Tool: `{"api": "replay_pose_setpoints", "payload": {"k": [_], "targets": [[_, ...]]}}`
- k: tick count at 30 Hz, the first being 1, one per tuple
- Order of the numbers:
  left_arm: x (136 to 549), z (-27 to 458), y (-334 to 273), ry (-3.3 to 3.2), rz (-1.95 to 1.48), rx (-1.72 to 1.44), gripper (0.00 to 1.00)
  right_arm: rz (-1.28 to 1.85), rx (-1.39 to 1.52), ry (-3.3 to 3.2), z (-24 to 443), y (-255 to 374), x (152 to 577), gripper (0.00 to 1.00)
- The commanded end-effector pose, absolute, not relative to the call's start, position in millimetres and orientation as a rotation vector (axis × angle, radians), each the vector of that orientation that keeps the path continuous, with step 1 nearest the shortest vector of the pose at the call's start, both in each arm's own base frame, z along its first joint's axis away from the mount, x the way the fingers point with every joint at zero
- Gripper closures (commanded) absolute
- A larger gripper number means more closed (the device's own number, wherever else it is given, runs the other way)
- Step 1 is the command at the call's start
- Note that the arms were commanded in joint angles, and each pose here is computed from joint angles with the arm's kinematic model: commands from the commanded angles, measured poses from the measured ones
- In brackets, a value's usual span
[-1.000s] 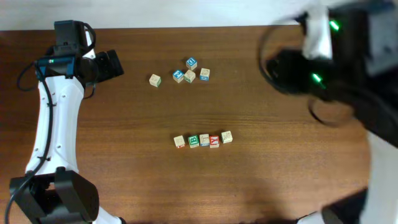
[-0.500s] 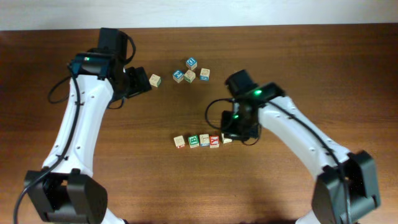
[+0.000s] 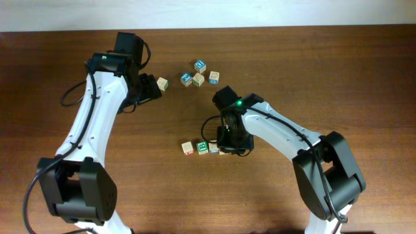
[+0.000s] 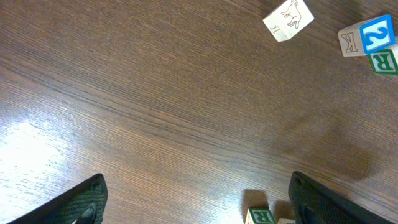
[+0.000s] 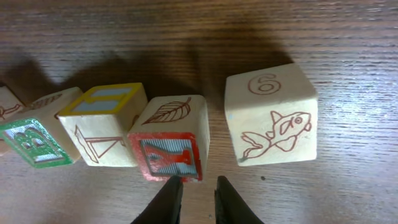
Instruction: Rotate 5 blocks
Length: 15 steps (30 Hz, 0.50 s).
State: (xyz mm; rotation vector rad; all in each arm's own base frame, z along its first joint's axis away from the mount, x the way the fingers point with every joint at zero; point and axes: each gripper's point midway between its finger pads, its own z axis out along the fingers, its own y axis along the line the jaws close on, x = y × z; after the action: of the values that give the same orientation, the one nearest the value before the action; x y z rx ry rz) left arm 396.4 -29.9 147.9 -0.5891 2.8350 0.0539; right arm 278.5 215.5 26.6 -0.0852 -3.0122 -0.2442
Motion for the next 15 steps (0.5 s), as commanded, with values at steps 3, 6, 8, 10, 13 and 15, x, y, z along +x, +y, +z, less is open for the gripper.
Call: {"api": "replay_pose_setpoints", "payload": {"k": [3, 6, 8, 10, 13, 15], "targets": [[397.5, 147.1, -26.9, 2.827, 0.073, -0.606, 0.07, -0.206, -0.082, -3.015, 16.8, 215.3, 279.0, 0.80], [397.6, 147.1, -26.9, 2.827, 0.073, -0.606, 0.06, -0.214, -0.080, -3.022, 16.8, 216.5, 280.9, 0.80], [397.5, 147.1, -26.9, 2.827, 0.073, -0.606, 0.06, -0.220, -0.075, -3.027, 16.7, 216.9, 282.4, 0.80], [397.5, 147.1, -27.0, 2.828, 0.072, -0.606, 0.06, -0.227, -0.074, -3.033, 16.7, 218.0, 284.0, 0.80], [397.4, 147.0, -27.8, 2.829, 0.067, -0.605, 0.05, -0.230, -0.074, -3.035, 16.7, 218.4, 284.6, 0.80], [397.4, 146.9, -28.3, 2.830, 0.062, -0.604, 0.05, -0.238, -0.067, -3.042, 16.7, 219.6, 286.3, 0.80]]}}
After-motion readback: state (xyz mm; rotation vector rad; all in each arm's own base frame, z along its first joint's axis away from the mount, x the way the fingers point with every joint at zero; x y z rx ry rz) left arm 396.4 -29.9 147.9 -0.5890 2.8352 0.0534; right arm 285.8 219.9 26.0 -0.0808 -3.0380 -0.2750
